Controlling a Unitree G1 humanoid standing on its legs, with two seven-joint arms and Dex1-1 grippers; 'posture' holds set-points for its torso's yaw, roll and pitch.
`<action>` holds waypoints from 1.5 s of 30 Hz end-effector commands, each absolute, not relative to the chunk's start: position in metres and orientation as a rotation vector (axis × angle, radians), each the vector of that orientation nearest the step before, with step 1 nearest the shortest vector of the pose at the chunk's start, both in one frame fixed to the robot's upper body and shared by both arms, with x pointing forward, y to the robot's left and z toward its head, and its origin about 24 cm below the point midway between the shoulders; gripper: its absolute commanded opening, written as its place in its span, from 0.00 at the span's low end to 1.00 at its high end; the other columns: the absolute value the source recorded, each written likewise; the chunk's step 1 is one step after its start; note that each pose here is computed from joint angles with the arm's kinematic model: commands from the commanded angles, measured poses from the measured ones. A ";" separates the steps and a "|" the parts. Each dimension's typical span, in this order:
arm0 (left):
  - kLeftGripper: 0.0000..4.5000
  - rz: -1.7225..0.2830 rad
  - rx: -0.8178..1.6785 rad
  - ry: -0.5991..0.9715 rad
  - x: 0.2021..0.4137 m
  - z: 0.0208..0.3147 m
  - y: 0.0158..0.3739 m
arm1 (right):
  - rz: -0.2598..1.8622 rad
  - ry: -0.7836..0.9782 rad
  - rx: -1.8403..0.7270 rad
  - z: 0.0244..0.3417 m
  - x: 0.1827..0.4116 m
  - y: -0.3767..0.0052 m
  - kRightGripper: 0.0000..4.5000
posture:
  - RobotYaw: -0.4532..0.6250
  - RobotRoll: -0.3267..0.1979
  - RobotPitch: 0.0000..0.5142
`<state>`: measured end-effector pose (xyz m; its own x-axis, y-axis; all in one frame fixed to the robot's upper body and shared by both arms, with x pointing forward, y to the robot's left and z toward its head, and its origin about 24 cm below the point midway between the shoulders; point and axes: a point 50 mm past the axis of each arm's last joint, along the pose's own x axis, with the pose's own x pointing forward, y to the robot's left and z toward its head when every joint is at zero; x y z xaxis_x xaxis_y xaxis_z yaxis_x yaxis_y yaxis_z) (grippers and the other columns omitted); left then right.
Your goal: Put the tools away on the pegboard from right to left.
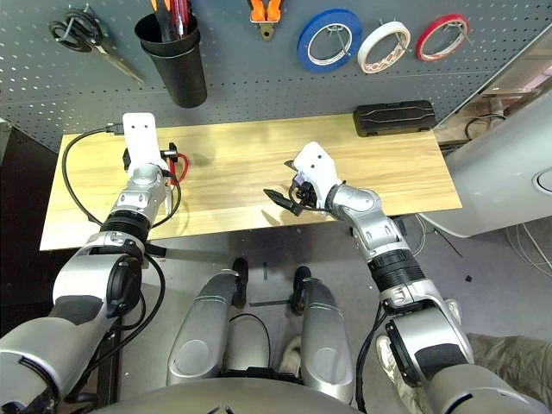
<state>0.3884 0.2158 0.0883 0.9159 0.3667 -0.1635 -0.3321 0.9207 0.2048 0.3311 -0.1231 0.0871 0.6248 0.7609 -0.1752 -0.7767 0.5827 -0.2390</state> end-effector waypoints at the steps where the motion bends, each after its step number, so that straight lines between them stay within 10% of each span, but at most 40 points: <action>1: 0.99 0.409 0.181 0.253 0.383 0.076 0.224 | 0.889 0.090 -0.303 0.078 0.330 -0.129 1.00 | 0.56 0.62 0.58; 45: 0.91 0.421 0.182 0.609 0.351 0.012 0.233 | 0.879 0.088 -0.323 0.089 0.326 -0.141 1.00 | 0.52 0.62 0.59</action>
